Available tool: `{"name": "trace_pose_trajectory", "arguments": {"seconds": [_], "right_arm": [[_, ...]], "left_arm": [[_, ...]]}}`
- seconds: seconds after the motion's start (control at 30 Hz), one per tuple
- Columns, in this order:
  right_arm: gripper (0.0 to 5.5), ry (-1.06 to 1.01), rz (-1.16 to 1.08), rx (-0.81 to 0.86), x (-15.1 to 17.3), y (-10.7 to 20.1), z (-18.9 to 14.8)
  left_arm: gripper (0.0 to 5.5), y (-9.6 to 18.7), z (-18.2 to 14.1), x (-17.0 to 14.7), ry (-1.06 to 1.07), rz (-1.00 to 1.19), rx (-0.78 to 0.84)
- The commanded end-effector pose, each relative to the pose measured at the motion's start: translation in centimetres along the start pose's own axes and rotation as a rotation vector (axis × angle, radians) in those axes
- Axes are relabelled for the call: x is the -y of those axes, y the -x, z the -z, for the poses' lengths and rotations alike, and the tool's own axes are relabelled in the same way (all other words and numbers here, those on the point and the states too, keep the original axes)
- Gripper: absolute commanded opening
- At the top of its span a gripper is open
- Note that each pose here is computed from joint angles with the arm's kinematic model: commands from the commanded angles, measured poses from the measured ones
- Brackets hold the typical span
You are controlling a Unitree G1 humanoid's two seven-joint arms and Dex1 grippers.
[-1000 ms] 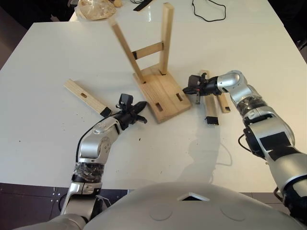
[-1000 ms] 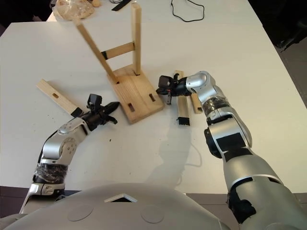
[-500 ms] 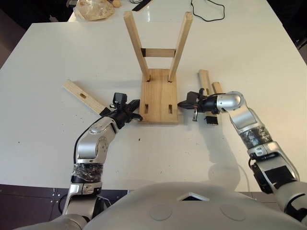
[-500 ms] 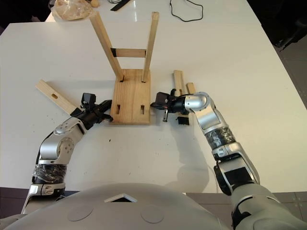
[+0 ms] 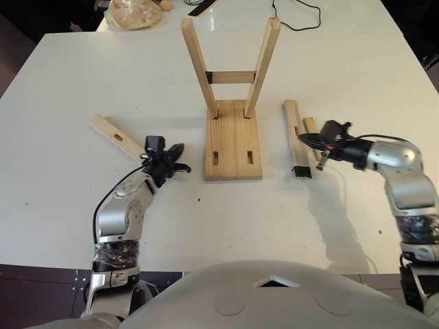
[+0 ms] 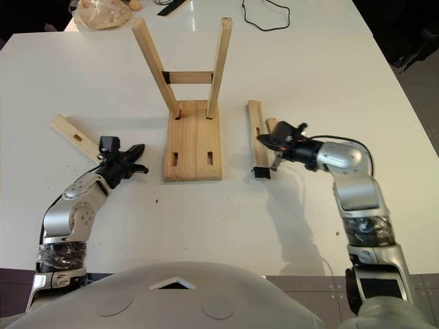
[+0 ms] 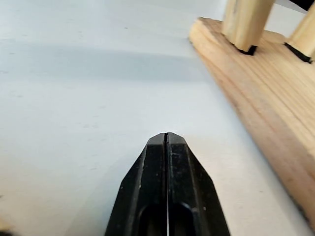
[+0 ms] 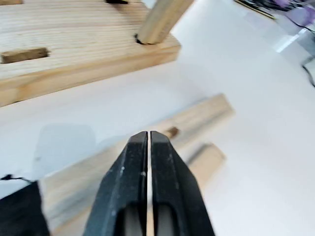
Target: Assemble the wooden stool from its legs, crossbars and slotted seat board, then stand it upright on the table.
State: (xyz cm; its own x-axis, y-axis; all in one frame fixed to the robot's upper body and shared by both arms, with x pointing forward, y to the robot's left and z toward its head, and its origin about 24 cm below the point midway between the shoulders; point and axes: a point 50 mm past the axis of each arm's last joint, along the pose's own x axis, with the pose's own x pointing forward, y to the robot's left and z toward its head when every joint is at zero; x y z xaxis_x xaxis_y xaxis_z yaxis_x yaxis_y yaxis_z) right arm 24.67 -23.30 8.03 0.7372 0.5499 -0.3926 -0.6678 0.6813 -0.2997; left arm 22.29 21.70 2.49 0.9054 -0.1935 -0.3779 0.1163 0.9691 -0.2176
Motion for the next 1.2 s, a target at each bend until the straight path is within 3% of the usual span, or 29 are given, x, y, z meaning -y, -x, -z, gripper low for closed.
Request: {"name": "trace_pose_trajectory", "arguments": {"seconds": [0.03,0.17,0.3,0.6,0.83,1.2], "right_arm": [[0.7,-0.19,0.303,0.049,-0.3,0.5,2.0],[1.34,-0.277,0.466,0.054,-3.4,0.7,3.6],[1.95,-0.353,0.494,0.039,-5.7,0.4,3.5],[3.25,-0.504,0.496,-0.051,-5.5,0.2,4.1],[4.32,-0.576,0.379,-0.23,-7.3,-0.9,5.8],[2.82,-0.568,0.461,-0.241,-7.2,-0.8,6.3]], "left_arm": [[0.0,0.7,-1.8,-1.0,-0.003,-0.172,0.183],[0.0,0.5,-3.1,0.3,0.081,-0.177,0.317],[0.0,-0.1,-3.0,0.8,0.095,-0.173,0.323],[0.0,-0.2,-2.7,1.0,0.13,-0.16,0.354],[0.0,-0.7,-2.5,1.0,0.135,-0.166,0.353],[0.0,-0.6,-5.1,2.2,0.16,-0.086,0.412]]}}
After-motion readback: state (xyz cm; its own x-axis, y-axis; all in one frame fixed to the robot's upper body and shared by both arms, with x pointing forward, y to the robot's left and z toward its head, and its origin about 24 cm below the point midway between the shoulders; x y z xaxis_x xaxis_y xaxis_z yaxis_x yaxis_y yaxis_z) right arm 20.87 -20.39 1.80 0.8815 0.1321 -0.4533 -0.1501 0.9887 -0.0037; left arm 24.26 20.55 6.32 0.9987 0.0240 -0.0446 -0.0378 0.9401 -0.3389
